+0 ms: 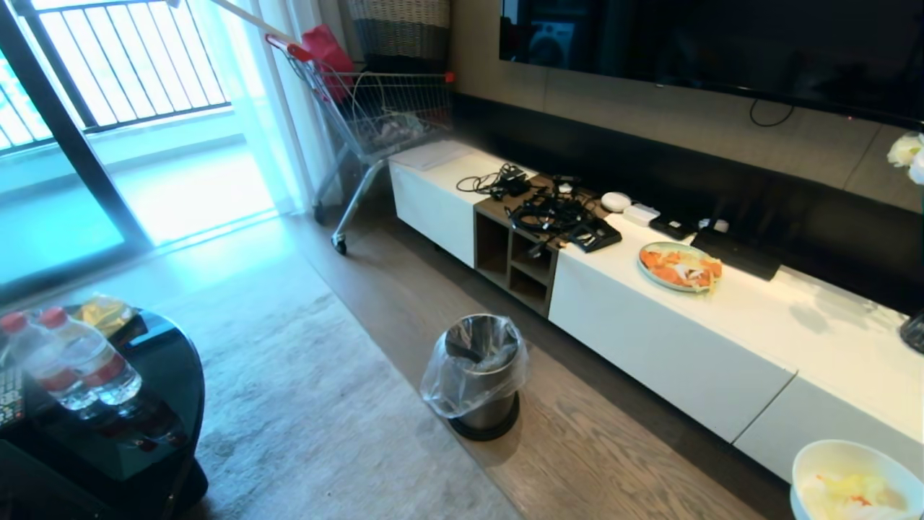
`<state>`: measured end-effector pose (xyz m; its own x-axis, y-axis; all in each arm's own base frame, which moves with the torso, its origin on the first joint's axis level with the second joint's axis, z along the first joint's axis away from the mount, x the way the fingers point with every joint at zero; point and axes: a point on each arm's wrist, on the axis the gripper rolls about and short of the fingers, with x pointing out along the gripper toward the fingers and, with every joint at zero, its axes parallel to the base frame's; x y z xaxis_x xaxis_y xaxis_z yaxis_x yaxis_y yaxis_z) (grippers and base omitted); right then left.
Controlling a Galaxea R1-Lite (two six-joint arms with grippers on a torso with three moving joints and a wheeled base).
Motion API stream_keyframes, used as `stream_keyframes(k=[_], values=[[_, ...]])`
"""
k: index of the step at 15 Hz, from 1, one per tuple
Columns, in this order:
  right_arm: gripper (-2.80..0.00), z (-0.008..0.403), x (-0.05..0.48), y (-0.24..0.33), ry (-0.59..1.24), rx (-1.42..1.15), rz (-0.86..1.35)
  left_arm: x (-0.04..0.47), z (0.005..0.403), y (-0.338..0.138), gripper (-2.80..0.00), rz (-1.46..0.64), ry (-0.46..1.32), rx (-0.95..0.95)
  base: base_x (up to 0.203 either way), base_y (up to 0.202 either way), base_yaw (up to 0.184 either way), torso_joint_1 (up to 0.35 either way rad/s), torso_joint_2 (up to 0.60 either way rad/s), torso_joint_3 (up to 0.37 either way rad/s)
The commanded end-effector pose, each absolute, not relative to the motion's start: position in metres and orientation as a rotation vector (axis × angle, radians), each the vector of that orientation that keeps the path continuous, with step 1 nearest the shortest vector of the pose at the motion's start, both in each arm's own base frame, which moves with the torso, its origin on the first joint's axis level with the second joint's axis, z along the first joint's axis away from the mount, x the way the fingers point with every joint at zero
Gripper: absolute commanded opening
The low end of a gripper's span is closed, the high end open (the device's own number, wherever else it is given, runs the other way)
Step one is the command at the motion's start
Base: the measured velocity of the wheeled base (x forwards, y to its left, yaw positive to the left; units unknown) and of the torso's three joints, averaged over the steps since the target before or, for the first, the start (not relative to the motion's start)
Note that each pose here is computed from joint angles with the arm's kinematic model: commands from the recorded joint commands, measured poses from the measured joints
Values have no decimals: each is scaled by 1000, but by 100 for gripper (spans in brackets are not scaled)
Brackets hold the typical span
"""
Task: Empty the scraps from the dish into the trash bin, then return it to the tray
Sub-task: Move the bowl over the trash can
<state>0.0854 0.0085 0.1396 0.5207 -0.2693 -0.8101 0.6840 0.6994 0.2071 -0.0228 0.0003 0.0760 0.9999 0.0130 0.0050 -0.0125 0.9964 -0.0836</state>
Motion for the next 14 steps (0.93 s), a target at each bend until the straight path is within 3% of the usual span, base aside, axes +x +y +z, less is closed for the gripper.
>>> stream_keyframes(k=[1, 5, 14], values=[[-280, 139, 85, 8, 843, 555, -613, -23, 76, 0, -280, 14, -7, -84, 183, 0, 1, 6, 1, -2], [-280, 137, 84, 8, 850, 551, -615, -23, 76, 0, -280, 14, -7, -86, 163, 0, 3, 5, 5, 2], [-280, 137, 85, 9, 853, 547, -612, -23, 76, 0, -280, 14, -7, -86, 0, 0, 0, 0, 0, 0]])
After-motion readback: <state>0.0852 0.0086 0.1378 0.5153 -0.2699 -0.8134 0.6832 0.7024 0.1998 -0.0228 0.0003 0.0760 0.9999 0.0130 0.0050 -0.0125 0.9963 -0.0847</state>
